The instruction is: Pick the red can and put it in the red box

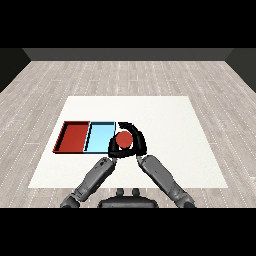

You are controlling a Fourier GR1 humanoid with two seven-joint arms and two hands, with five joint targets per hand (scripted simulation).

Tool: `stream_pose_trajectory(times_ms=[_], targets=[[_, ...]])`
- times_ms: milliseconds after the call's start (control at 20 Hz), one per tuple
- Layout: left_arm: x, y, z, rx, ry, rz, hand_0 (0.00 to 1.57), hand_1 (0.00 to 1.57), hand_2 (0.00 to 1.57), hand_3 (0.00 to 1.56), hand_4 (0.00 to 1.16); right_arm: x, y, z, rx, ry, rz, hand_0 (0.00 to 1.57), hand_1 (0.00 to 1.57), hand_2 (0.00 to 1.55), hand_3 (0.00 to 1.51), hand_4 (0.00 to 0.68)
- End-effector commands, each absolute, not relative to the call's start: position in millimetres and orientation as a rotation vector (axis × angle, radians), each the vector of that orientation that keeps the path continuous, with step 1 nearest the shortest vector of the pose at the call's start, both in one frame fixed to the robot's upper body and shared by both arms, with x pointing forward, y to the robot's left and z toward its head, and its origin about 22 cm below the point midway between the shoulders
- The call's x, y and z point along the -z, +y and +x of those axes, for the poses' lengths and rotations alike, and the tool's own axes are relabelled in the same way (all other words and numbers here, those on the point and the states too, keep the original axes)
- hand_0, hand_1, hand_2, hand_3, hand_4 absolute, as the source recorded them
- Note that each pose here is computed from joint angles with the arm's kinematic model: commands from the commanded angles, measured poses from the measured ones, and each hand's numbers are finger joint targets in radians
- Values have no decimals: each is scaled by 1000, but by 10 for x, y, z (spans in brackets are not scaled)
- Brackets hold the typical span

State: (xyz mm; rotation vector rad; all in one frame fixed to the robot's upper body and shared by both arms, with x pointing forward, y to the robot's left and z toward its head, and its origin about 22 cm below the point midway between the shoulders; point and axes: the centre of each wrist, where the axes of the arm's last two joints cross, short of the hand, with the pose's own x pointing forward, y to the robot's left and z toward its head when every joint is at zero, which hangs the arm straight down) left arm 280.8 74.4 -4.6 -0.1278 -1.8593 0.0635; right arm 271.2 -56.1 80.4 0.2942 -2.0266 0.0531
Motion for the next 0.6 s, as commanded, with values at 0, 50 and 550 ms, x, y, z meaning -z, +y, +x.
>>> stream_pose_trajectory(times_ms=[0,50,550], targets=[[-53,802,2915,-84,-1894,-122,1571,1571,1571,1513,1147,-840,-635,2772,-104,-1994,276,0,0,0,0,0],[145,789,2817,-79,-1887,-125,1571,1571,1571,1507,1141,-710,-644,2799,-68,-1992,278,0,0,0,0,0],[-73,722,2796,-65,-1907,-74,1571,1571,1571,1483,1134,-769,-742,2856,-58,-1985,262,0,0,0,0,0]])
